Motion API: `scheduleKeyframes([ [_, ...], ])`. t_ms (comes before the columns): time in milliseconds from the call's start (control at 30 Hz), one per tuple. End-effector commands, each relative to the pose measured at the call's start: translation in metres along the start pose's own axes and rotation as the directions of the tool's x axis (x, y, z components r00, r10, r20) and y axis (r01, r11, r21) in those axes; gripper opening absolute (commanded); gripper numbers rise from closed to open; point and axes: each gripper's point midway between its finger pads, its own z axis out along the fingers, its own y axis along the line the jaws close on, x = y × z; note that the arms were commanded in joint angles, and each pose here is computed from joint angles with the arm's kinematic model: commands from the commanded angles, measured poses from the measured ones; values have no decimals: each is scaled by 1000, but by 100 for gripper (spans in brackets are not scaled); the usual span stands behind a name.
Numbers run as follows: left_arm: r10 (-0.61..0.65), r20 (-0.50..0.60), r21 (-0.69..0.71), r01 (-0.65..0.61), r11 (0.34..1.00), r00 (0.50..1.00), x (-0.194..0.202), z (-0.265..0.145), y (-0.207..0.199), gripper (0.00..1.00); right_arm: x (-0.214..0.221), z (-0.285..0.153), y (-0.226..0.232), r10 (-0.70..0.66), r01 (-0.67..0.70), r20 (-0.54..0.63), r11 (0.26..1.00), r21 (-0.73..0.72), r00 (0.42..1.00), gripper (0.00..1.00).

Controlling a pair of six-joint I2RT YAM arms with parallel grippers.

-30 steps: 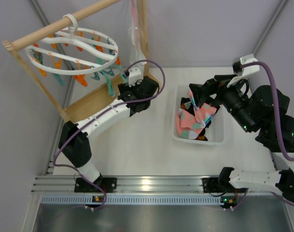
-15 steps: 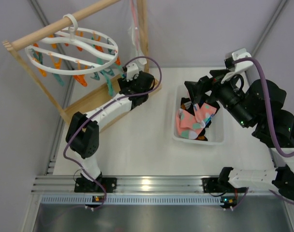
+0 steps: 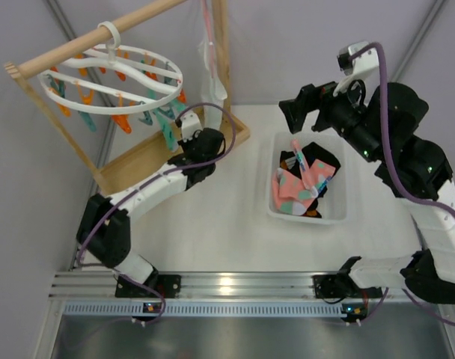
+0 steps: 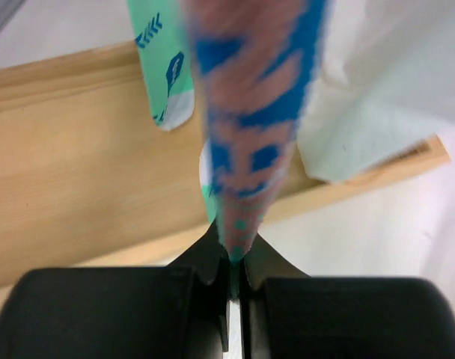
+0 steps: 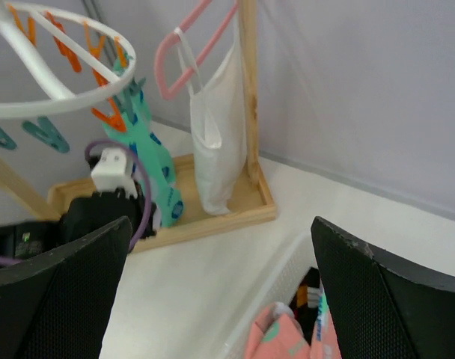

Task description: Remove the socks clipped to the hanger

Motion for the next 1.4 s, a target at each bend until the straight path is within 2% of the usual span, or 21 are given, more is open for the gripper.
scheduleKeyframes([
  [0,-134,48,159,124,979,990,-27,-50,0,0,-38,7,31,130,-122,29,972,-199,991,99],
  [33,-168,61,208,152,966,984,-38,-67,2,0,-26,29,42,131,-134,-29,967,-219,991,99],
  [67,-163,55,230,146,962,985,-34,-73,4,0,-45,25,57,154,-149,-7,942,-302,988,99],
  [100,-146,42,240,132,962,988,-22,-77,10,0,-46,32,66,191,-190,-30,924,-331,981,98],
  [133,-161,41,277,144,950,986,-25,-87,14,0,-35,54,79,203,-216,-74,910,-354,976,97],
  [200,-159,27,333,141,932,987,-21,-97,17,0,-37,65,94,230,-244,-84,882,-404,970,95],
  [233,-128,12,341,117,933,992,-5,-98,24,0,-28,77,108,228,-253,-110,870,-424,967,95],
  [300,-155,12,395,138,908,988,-10,-113,33,0,-27,87,125,249,-273,-114,841,-468,962,93],
  [533,-160,24,465,131,876,987,-8,-135,63,0,-5,130,168,270,-308,-151,774,-554,951,91],
  [667,-141,8,486,119,866,990,-5,-140,63,0,5,145,189,283,-326,-167,752,-573,945,88],
  [800,-93,8,461,79,884,996,-10,-137,58,0,22,164,206,267,-297,-132,814,-500,955,85],
  [967,-23,55,388,0,922,998,-21,-130,50,0,46,191,181,242,-258,-92,922,-290,966,79],
  [1167,103,144,311,-143,939,984,-31,-134,35,0,67,204,179,191,-212,-106,947,-241,976,73],
  [1367,198,188,304,-249,920,962,-29,-147,19,0,71,213,180,135,-151,-87,962,-226,987,70],
])
